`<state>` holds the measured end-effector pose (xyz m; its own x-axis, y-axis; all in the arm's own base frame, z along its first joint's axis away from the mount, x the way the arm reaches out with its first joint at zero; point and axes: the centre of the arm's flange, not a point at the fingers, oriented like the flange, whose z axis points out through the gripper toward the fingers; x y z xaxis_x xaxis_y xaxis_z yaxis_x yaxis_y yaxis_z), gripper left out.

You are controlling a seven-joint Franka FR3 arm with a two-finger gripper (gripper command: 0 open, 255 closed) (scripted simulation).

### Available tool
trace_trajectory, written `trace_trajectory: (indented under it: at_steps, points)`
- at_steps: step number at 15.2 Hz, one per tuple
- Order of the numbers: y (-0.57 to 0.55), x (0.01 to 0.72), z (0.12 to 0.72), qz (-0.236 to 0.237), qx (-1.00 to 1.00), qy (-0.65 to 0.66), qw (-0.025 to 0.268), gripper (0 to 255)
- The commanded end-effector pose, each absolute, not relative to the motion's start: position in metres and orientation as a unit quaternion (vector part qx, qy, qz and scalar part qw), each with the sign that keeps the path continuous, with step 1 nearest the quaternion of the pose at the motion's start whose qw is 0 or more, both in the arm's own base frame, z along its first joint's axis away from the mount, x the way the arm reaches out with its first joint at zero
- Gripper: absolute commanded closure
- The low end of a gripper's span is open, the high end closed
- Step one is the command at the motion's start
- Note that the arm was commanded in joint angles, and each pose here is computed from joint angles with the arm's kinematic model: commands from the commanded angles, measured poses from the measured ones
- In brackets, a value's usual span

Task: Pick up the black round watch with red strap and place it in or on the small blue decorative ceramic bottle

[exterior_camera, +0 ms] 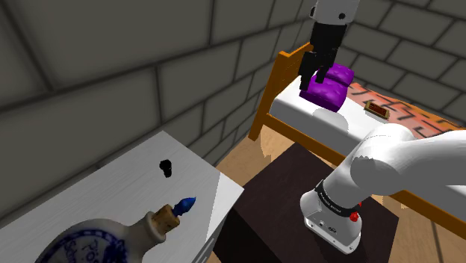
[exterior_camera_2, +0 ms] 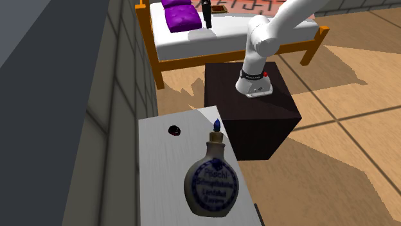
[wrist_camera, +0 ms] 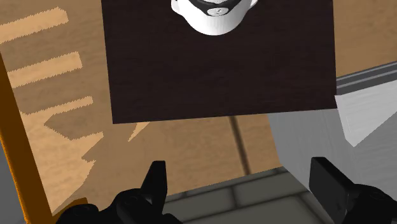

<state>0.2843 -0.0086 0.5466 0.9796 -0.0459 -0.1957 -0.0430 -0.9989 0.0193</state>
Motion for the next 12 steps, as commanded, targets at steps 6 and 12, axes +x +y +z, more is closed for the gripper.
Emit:
trace_trajectory:
  at_steps: [6,12]
  points:
    - [0.045,0.305,0.514,-0.098,0.995,-0.028,0.007,0]
    - [0.108,0.331,0.476,-0.097,0.995,-0.036,0.007,0]
